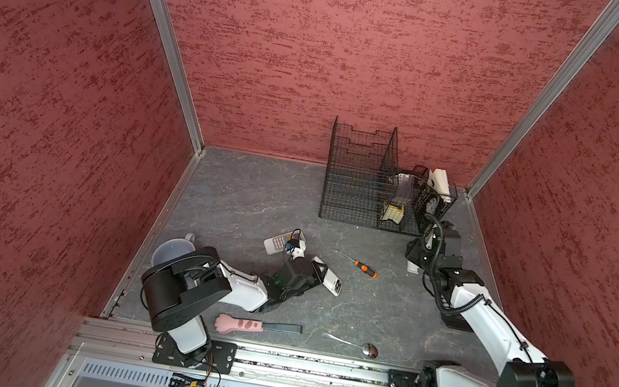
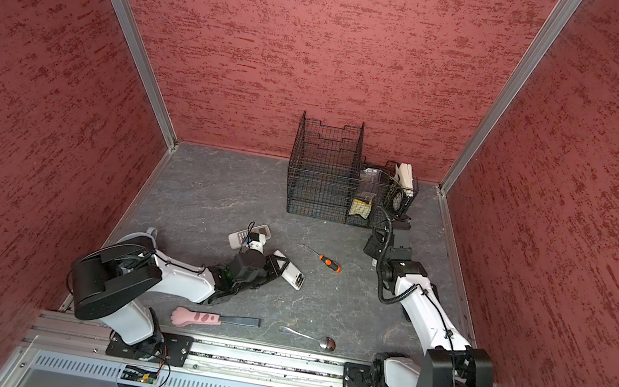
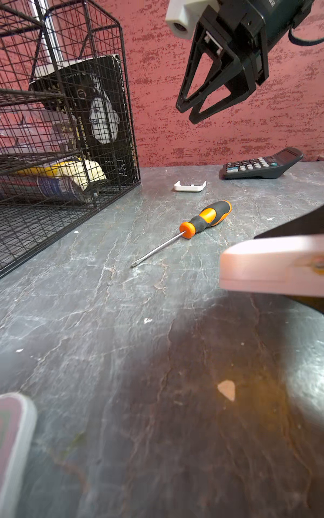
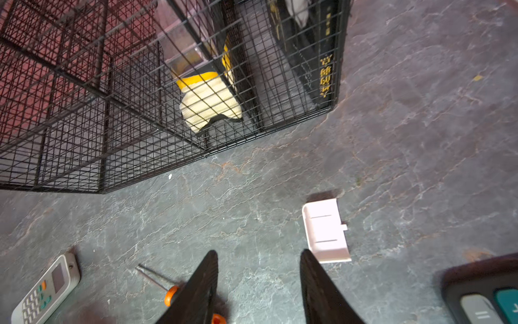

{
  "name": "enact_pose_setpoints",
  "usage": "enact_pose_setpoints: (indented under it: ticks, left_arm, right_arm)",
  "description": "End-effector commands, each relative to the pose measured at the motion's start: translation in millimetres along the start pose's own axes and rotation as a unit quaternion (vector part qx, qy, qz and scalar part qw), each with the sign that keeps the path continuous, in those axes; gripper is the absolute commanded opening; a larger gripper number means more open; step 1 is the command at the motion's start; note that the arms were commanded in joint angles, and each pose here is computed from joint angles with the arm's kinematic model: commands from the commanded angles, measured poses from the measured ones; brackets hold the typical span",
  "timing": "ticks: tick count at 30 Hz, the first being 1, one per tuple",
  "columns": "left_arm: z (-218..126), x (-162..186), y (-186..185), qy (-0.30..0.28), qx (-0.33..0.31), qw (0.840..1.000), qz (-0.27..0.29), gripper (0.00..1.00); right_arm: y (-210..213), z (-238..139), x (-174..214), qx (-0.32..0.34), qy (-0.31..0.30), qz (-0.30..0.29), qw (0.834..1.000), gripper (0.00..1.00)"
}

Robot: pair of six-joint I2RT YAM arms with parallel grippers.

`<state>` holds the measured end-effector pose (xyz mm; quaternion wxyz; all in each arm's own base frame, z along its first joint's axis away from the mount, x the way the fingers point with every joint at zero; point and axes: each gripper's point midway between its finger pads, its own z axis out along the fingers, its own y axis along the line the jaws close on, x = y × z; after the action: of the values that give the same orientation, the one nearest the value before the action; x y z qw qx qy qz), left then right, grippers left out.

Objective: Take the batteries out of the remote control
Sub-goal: 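Lower the opened remote with the left gripper while the right gripper draws back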

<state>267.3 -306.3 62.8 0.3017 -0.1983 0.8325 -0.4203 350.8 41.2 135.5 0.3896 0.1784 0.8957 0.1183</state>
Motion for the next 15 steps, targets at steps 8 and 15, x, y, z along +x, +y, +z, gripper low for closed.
enact_pose_setpoints:
  ticks: [8, 15]
  left_arm:
    - [-8, 4, 10, -0.027, -0.013, 1.000, 0.006, 0.11]
    - [-14, 10, 21, -0.016, -0.031, 0.999, 0.017, 0.24]
  right_arm:
    - [7, -10, 2, -0.020, -0.002, 0.008, 1.000, 0.50]
    - [10, -12, 0, -0.022, -0.009, 0.014, 1.000, 0.50]
